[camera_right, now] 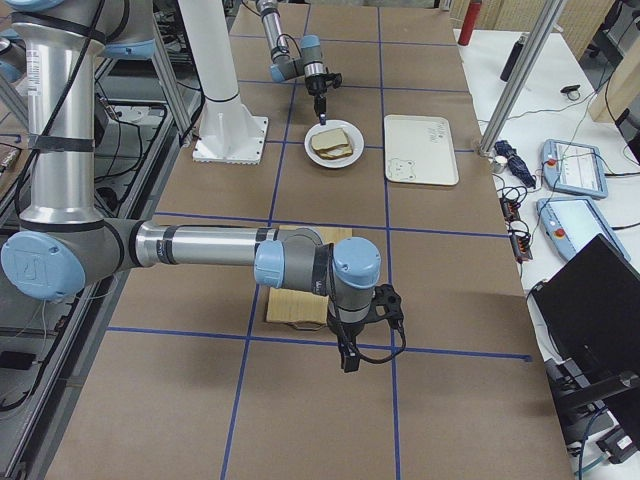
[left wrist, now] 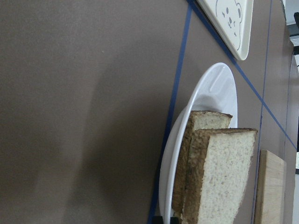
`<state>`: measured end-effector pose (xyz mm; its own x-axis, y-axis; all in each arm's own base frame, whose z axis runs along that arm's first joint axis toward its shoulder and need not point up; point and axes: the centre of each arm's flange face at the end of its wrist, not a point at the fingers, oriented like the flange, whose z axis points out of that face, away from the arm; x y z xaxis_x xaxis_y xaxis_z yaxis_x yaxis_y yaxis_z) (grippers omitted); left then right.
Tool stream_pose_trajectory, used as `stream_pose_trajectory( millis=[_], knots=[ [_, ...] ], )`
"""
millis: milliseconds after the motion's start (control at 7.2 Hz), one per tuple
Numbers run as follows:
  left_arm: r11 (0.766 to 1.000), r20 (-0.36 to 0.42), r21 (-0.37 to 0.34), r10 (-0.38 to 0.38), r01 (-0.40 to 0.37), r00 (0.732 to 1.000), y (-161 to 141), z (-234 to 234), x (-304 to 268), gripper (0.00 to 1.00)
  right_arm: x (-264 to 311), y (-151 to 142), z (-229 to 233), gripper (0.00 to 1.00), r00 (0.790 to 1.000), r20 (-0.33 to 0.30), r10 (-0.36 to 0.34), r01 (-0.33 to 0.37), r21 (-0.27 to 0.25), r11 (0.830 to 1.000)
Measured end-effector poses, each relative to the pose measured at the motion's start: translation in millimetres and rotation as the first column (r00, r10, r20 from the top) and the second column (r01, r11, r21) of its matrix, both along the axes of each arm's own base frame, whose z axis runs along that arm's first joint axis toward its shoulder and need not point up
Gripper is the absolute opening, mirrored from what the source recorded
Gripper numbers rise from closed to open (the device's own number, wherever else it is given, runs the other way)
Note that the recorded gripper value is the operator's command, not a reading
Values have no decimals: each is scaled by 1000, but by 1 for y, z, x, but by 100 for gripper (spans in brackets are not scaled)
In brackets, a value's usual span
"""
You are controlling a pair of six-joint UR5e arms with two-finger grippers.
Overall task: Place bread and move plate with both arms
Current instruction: 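Slide the plate with the left gripper onto the cream tray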
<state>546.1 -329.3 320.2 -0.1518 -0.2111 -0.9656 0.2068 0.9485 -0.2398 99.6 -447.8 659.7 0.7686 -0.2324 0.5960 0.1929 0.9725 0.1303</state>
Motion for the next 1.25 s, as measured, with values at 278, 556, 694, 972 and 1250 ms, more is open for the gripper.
stream_pose_trajectory(
  millis=[278, 556, 694, 972, 1250],
  knots=[
    [999, -40, -39, -16, 14, 999, -1, -7, -5, 0, 0, 4, 4, 100, 1000, 1, -2, 2, -4, 1000],
    [996, -92, -73, -49, 42, 995, -4, -18, -11, 0, 0, 6, 5, 100, 1000, 2, -3, 3, -5, 1000],
    [993, -117, -100, -81, 69, 990, -8, -27, -14, 0, -1, 7, 6, 100, 1000, 2, -4, 4, -7, 1000],
    [972, -153, -172, -184, 157, 971, -26, -41, -19, 0, -1, 7, 6, 100, 1000, 2, -4, 4, -8, 1000],
    [935, -139, -253, -291, 250, 947, -66, -47, -21, 0, -1, 9, 8, 100, 1000, 2, -4, 4, -10, 1000]
  ],
)
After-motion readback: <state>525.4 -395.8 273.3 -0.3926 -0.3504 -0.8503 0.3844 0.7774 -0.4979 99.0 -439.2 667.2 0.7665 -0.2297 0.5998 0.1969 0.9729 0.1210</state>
